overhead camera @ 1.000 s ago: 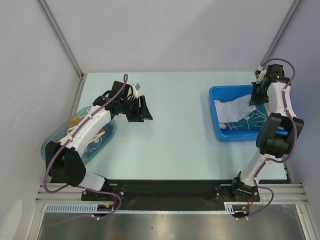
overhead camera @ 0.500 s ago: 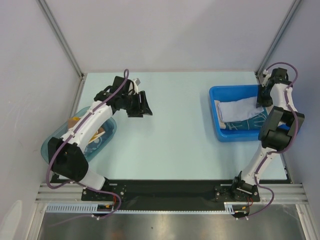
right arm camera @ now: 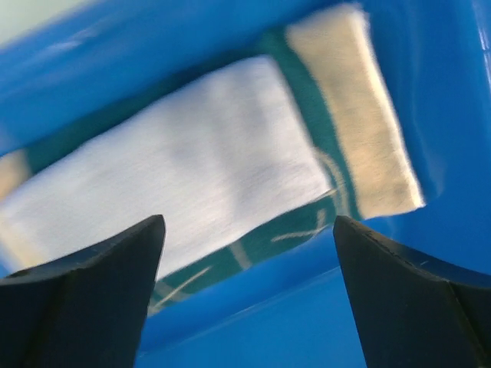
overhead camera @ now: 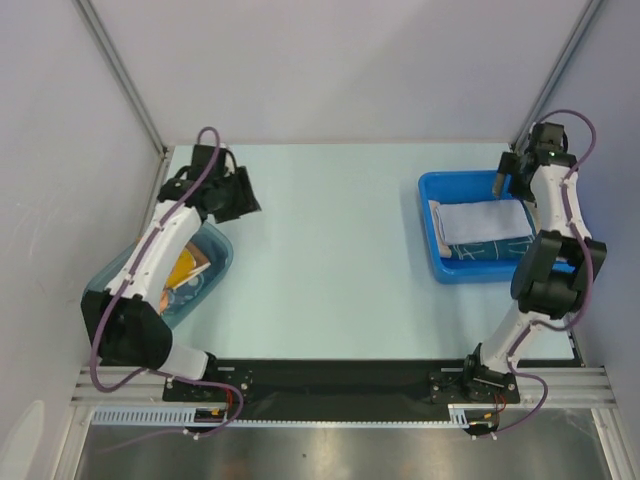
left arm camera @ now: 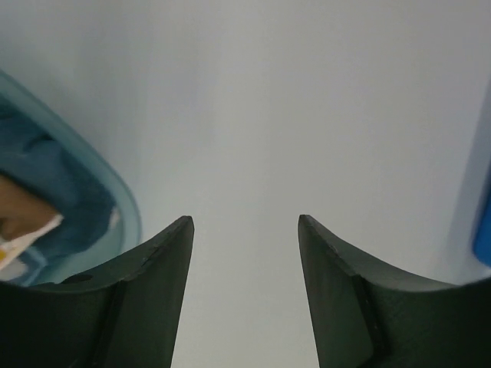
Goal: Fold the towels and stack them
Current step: Neatly place the folded towel into the bin, then grab crumpled towel, then move the towel to the center of the board
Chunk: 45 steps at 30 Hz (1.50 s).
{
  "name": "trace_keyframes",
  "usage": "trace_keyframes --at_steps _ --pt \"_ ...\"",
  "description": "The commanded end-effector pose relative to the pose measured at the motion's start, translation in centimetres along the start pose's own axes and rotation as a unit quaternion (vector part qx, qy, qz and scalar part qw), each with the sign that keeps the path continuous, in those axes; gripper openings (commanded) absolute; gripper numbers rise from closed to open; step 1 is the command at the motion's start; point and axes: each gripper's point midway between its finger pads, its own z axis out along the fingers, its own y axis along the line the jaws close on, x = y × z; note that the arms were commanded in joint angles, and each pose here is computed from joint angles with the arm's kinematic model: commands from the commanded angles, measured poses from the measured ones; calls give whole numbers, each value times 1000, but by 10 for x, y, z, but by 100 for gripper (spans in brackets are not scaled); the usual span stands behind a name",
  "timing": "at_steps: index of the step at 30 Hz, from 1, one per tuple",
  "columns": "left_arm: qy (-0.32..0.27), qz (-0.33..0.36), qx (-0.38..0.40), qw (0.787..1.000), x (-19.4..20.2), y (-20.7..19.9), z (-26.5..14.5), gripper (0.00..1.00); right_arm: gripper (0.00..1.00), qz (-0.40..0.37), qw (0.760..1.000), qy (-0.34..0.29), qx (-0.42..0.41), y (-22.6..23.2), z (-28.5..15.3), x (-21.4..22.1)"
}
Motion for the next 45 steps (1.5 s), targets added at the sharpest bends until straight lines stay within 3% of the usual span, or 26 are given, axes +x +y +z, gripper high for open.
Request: trace_keyframes --at_steps 1,5,7,11,15,19,21,22,24,25,30,33,34,36,37,40,42,45 --pt "-107 -50 -70 990 -43 49 -45 63 100 43 992 -99 -64 51 -83 -28" --pt "-154 -132 -157 967 -48 131 -64 65 100 33 972 -147 -182 126 -136 -23" --pt "-147 -166 -190 956 -35 169 -60 66 100 -5 954 -157 -257 176 -168 -6" --pt "-106 -210 -232 944 -7 218 -45 64 100 -41 928 -174 -328 228 -204 12" --pt "-68 -208 -271 937 14 248 -20 60 100 -80 912 -165 -368 264 -220 35" --pt "-23 -191 -248 949 25 251 12 60 100 -93 907 -163 -377 276 -222 44" --pt "6 -194 -255 947 29 253 15 51 100 -92 905 -166 -381 280 -225 43" --pt "22 -196 -264 944 34 257 18 32 100 -91 904 -167 -382 281 -226 42" --pt "19 -194 -285 939 29 260 8 14 100 -94 904 -167 -383 283 -230 43" --pt "9 -193 -288 938 19 256 -3 2 100 -96 901 -172 -387 285 -237 41" --pt "-119 -144 -227 956 -65 191 -79 0 100 -97 890 -189 -403 287 -261 38" --pt "-218 -79 -100 968 -132 92 -150 0 100 -83 883 -203 -415 283 -277 32" --pt "-218 -44 -14 975 -134 40 -158 0 100 -81 881 -205 -419 283 -281 32" --pt "-239 -3 85 967 -141 -19 -182 0 100 -68 875 -216 -429 278 -294 29" --pt "-217 17 175 960 -127 -63 -192 0 100 -66 874 -219 -430 276 -297 28" --pt "-156 52 299 940 -80 -125 -188 0 99 -67 870 -219 -437 272 -303 33" --pt "-133 58 316 938 -55 -138 -172 2 100 -70 880 -208 -422 267 -293 40" --pt "-30 49 293 954 35 -126 -100 5 100 -80 903 -187 -378 257 -268 54"
